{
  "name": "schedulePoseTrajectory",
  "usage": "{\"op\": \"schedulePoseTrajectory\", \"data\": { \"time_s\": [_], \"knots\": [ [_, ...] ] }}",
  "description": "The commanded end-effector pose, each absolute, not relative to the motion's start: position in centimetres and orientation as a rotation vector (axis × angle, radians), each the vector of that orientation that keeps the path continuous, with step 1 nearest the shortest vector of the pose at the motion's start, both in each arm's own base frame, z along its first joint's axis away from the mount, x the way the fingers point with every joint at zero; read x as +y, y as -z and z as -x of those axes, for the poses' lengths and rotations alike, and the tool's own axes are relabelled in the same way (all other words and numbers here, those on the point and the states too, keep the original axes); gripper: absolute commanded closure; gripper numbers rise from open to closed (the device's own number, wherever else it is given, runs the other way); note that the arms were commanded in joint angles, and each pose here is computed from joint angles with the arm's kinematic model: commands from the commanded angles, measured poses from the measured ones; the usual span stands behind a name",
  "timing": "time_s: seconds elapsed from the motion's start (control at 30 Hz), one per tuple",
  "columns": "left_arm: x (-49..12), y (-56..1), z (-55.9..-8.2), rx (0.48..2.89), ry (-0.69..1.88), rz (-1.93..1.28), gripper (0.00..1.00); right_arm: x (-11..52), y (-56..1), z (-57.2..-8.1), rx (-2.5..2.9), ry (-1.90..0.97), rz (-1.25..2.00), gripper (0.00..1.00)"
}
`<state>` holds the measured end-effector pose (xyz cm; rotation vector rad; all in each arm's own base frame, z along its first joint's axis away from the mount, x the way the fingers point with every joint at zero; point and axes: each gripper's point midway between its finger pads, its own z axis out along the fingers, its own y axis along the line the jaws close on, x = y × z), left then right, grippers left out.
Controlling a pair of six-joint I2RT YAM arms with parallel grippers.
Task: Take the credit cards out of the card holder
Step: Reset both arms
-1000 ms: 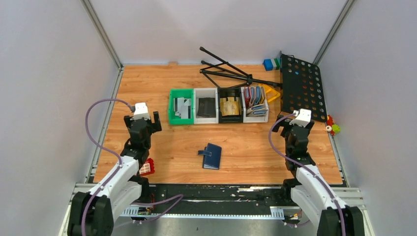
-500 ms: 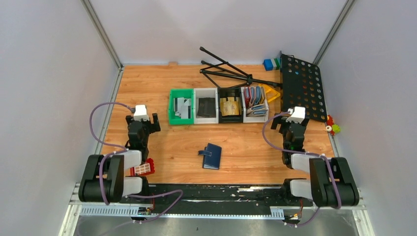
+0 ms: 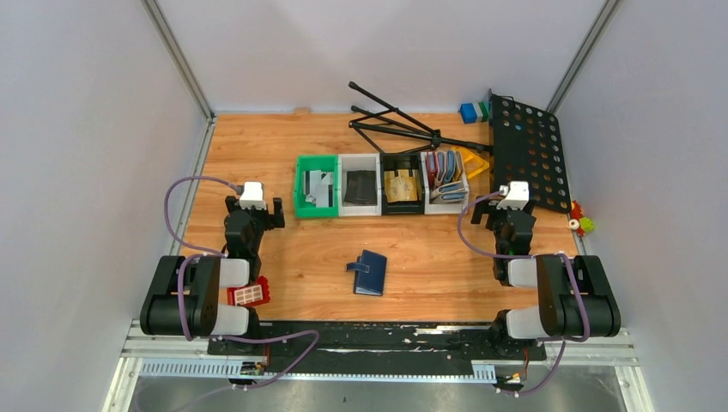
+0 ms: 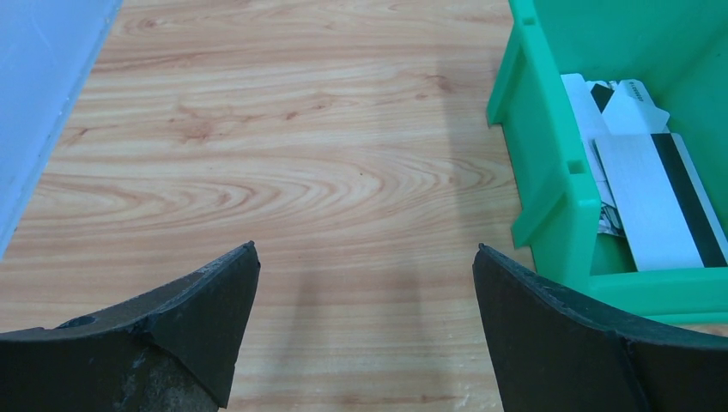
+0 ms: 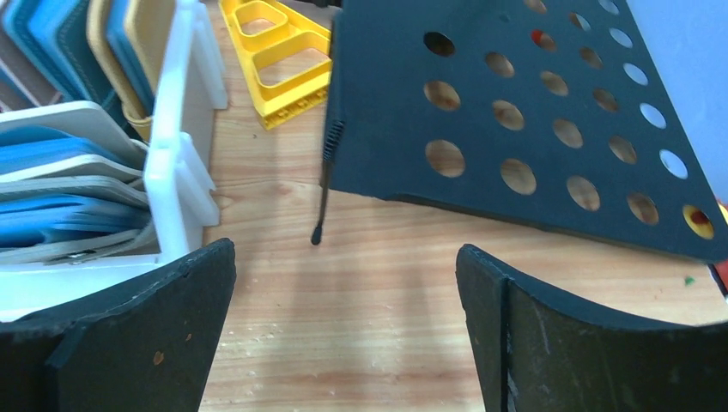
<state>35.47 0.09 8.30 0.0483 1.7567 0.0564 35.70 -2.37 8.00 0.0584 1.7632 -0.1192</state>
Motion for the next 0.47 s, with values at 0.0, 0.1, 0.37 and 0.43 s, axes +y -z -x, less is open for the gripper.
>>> {"op": "schedulePoseTrajectory", "data": {
  "time_s": [0.0,0.1,0.37,0.43],
  "knots": [
    [-0.13,-10.15,-36.19,1.682,-0.064,-0.080,0.00,-0.99,-9.83,-37.05,1.718,0.074,0.036,0.00],
    [-0.12,-10.16,-36.17,1.682,-0.064,-0.080,0.00,-1.00,-9.89,-37.05,1.716,0.074,0.036,0.00],
    [-0.11,-10.15,-36.19,1.683,-0.066,-0.081,0.00,-0.99,-9.86,-37.04,1.717,0.074,0.035,0.00],
    [-0.13,-10.14,-36.19,1.683,-0.065,-0.080,0.00,-0.97,-9.89,-37.06,1.717,0.074,0.037,0.00]
  ]
}}
